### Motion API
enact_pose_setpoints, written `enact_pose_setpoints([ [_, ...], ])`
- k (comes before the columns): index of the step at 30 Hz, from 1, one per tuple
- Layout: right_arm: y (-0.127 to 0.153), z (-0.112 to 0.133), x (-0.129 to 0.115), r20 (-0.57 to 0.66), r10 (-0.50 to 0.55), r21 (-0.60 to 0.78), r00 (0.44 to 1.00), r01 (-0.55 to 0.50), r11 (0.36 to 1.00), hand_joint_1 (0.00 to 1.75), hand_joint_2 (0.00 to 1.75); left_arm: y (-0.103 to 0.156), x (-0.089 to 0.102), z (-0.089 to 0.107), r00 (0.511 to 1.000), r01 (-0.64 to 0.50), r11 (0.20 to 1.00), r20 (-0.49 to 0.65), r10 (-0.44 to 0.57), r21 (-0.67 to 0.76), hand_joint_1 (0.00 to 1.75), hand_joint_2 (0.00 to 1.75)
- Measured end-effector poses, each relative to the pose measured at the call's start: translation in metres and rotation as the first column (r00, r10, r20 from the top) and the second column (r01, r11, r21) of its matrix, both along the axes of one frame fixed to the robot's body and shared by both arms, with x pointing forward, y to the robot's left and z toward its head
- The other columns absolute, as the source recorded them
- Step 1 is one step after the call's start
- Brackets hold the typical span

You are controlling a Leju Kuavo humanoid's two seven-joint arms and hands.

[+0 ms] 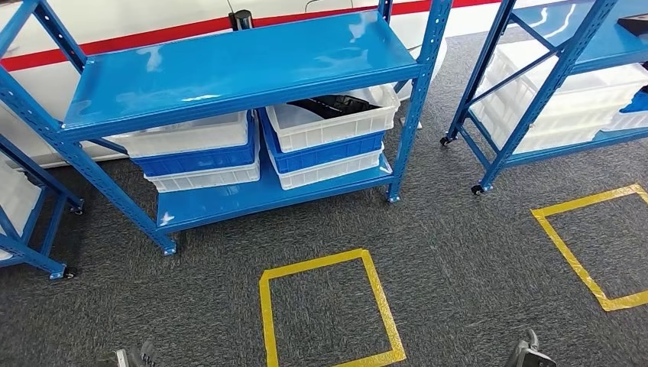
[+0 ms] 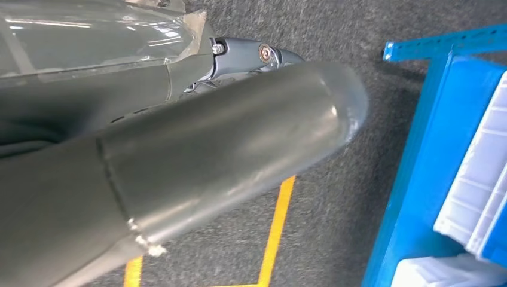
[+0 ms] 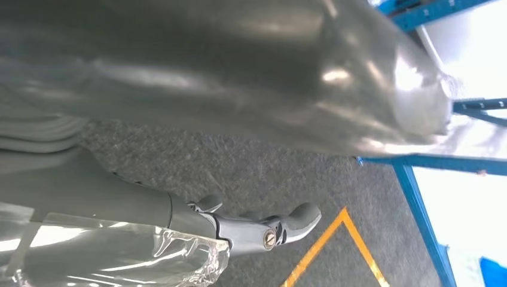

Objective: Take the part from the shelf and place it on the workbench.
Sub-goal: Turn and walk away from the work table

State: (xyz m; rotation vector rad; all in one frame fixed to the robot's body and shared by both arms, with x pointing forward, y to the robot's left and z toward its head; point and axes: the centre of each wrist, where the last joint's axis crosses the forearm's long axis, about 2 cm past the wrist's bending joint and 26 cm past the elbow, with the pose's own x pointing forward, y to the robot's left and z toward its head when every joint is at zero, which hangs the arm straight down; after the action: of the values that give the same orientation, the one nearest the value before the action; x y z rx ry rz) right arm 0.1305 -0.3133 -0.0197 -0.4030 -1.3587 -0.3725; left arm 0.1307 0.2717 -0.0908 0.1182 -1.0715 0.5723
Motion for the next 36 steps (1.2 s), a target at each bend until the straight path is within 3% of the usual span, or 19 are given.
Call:
enact_pose_setpoints([
  [36, -0.0025, 0.0013, -0.0035, 0.006, -0.047, 0.036, 0.999, 0.046, 0.998, 0.00, 0.00, -0.0001, 0.0005, 0.0005, 1.000, -0.030, 1.000, -0.001, 0.030, -0.003, 0.00, 0.00],
])
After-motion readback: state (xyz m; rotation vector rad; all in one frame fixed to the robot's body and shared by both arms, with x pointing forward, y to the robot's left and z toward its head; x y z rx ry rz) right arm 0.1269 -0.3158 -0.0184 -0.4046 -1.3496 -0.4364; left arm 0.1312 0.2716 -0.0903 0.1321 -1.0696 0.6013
